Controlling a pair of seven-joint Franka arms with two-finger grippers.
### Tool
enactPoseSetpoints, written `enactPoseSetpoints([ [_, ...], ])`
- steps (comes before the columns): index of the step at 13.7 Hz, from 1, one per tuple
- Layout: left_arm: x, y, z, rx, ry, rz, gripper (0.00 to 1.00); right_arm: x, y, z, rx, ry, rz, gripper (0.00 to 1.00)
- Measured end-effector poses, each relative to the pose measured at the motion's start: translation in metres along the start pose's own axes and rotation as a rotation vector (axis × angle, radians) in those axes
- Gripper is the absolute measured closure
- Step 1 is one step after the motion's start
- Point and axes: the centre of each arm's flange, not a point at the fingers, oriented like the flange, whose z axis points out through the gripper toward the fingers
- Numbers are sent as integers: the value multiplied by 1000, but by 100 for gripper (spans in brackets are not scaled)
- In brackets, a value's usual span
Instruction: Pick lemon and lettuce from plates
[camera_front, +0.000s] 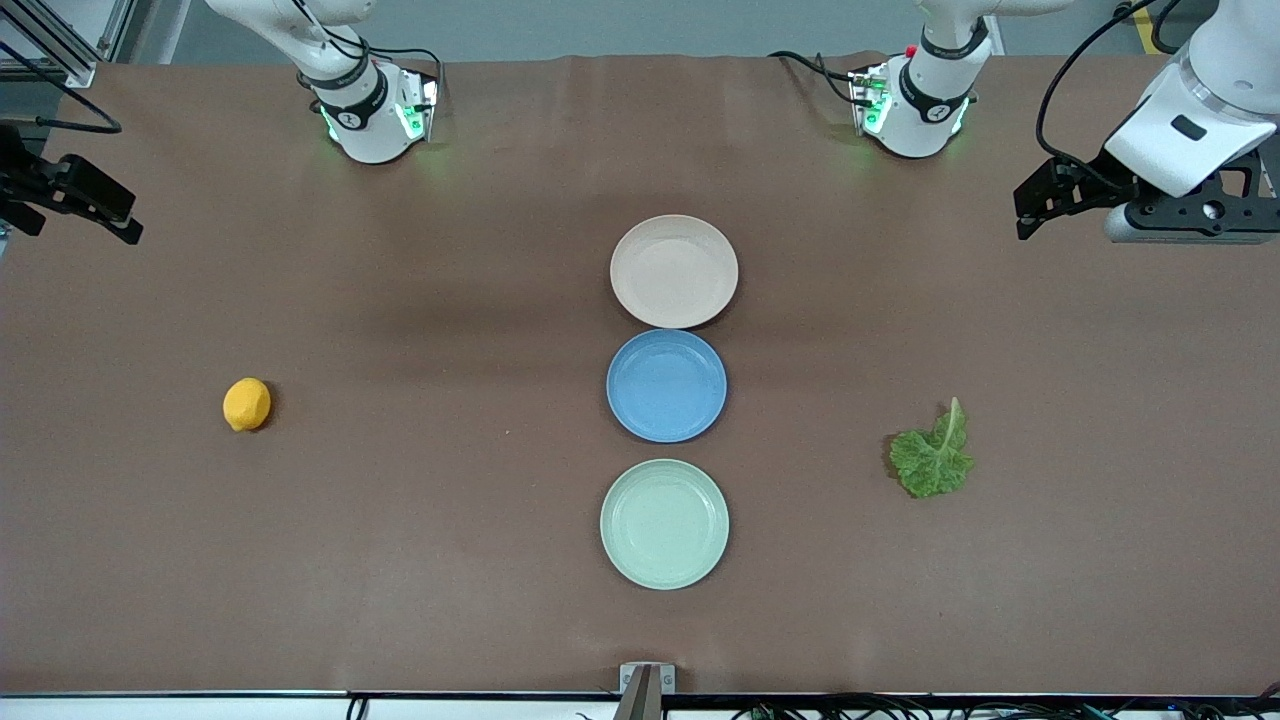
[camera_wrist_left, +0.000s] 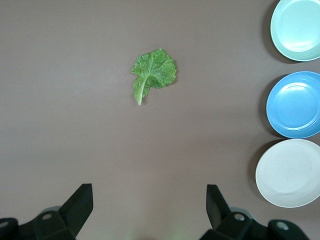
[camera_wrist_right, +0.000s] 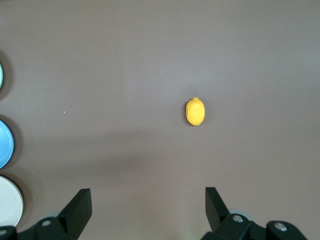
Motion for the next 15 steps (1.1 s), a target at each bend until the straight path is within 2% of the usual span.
enactPoseSetpoints([
  [15, 3, 4, 2, -1, 10, 5, 0, 0, 0, 1, 0, -2, -1, 0],
])
